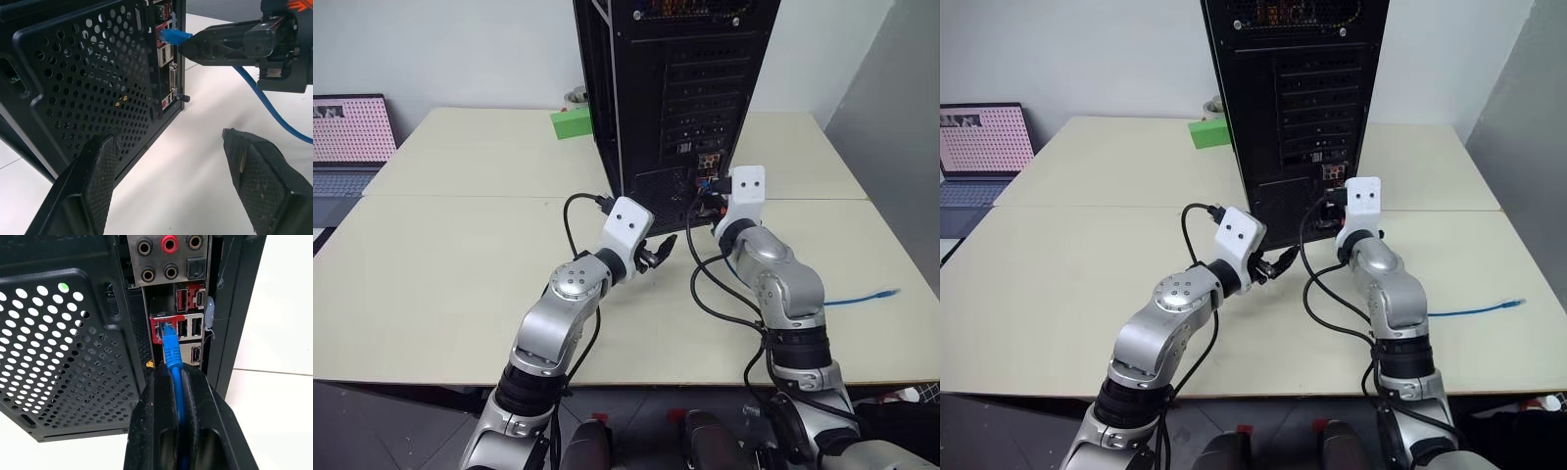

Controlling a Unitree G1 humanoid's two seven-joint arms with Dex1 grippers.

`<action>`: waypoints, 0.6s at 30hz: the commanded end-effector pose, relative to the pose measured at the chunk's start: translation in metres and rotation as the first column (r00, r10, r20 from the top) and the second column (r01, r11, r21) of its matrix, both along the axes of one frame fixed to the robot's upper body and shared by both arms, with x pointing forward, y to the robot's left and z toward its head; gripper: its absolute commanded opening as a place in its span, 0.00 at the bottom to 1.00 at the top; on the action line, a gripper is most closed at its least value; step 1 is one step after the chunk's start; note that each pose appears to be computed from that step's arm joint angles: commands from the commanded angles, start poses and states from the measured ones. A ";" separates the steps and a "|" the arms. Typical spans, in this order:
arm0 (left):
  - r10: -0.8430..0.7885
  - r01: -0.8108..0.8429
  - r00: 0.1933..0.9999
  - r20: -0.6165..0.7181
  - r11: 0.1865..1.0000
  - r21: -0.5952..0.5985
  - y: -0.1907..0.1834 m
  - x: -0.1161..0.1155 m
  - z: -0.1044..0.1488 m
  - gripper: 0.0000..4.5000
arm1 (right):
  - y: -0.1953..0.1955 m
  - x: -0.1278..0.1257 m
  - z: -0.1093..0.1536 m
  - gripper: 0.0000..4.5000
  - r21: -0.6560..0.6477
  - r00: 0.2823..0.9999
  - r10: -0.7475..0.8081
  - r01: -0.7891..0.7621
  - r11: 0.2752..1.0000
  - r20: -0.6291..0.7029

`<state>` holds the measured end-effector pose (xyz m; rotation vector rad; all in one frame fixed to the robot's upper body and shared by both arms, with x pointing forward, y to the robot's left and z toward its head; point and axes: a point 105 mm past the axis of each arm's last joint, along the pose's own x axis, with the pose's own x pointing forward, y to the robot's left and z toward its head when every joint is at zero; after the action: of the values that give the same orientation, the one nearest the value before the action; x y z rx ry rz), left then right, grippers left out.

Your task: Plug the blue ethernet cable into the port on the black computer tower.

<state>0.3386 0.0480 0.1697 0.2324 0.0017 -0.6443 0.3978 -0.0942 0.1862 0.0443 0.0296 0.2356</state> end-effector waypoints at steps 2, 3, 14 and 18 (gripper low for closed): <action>-0.020 0.021 0.998 0.052 1.000 -0.016 -0.005 -0.005 0.012 0.78 | 0.008 0.003 0.018 0.00 0.008 0.998 0.028 -0.029 1.000 0.062; -0.020 0.020 0.998 0.052 1.000 -0.016 -0.005 -0.005 0.012 0.78 | 0.008 0.003 0.018 0.00 0.008 0.998 0.029 -0.029 1.000 0.061; 0.002 -0.001 0.998 0.059 1.000 -0.007 0.002 -0.001 0.011 0.79 | 0.000 -0.004 0.010 0.27 -0.014 0.996 0.073 -0.073 0.997 0.044; 0.022 -0.021 0.997 0.079 1.000 -0.011 0.008 0.002 0.012 0.79 | -0.008 -0.013 0.010 0.48 -0.050 0.993 0.102 -0.100 0.994 0.051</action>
<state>0.3406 0.0529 0.1724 0.2451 -0.0207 -0.6252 0.3931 -0.1029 0.1751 0.0023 0.0609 0.2959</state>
